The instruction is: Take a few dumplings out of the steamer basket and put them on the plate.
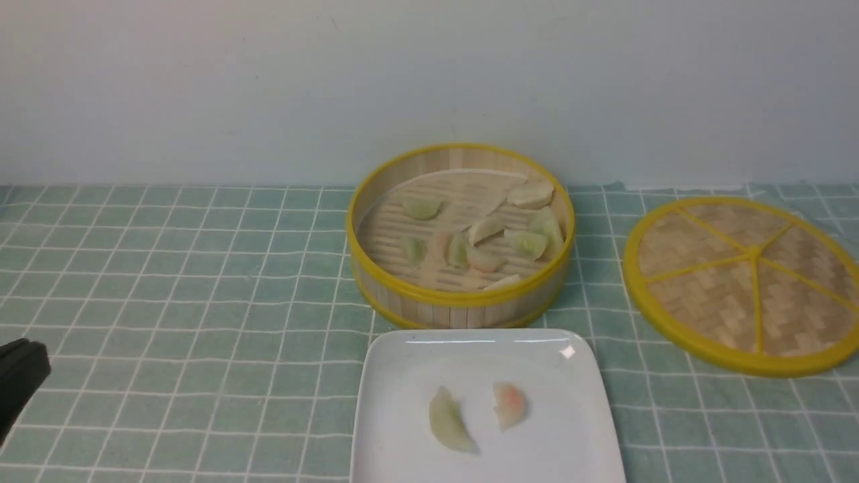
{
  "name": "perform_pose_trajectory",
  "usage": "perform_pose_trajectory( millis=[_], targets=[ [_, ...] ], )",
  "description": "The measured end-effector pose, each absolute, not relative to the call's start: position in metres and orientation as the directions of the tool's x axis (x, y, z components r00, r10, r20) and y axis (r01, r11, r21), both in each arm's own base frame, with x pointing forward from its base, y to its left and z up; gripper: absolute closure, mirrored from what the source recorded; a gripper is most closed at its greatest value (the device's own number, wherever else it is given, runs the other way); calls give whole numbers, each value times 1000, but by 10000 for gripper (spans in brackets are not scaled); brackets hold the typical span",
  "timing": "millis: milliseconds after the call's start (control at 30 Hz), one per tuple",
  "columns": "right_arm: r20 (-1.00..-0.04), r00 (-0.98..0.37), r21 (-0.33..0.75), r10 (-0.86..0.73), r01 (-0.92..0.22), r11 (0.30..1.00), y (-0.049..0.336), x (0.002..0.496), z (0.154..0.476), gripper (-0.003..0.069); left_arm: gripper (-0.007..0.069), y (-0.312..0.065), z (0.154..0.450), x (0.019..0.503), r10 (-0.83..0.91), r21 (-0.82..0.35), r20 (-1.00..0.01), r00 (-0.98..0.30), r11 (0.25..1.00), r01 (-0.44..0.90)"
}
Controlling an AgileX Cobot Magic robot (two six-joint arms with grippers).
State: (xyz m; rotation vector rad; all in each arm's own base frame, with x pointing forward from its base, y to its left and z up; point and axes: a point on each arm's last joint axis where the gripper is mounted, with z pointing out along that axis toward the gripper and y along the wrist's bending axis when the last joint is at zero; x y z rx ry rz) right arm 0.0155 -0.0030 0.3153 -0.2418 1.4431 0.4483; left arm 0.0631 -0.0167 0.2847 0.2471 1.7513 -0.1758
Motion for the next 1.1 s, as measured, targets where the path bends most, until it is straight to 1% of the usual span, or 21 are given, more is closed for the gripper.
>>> perform_pose_trajectory(
  millis=[33,67,100,200,233,300,400,500,1100],
  targets=[
    [-987,64,107,150,-436,894,-3,15,315,671,631,-13,274,60,57,19,-984,-169,975,221],
    [-987,64,107,150,-436,894,-3,15,315,671,631,-13,272,60,56,19,-984,-168,976,215],
    [-987,64,107,150,-436,894,-3,15,315,671,631,-9,255,58,50,21,-984,-168,985,169],
    [-987,64,107,150,-436,894,-3,15,315,671,631,-4,216,55,49,32,-979,-196,996,89],
    [-987,64,107,150,-436,894,-3,15,315,671,631,-4,214,54,48,32,-980,-194,996,85],
    [-987,64,107,150,-436,894,-3,15,315,671,631,-3,191,53,62,48,-973,-222,997,67],
    [-987,65,107,150,-436,894,-3,15,315,671,631,-2,175,53,63,48,-963,-262,997,65],
    [-987,65,107,150,-436,894,-3,15,315,671,631,-3,171,52,58,39,-952,-301,997,66],
    [-987,65,107,150,-436,894,-3,15,315,671,631,-3,170,52,56,37,-951,-304,997,67]
  ],
)
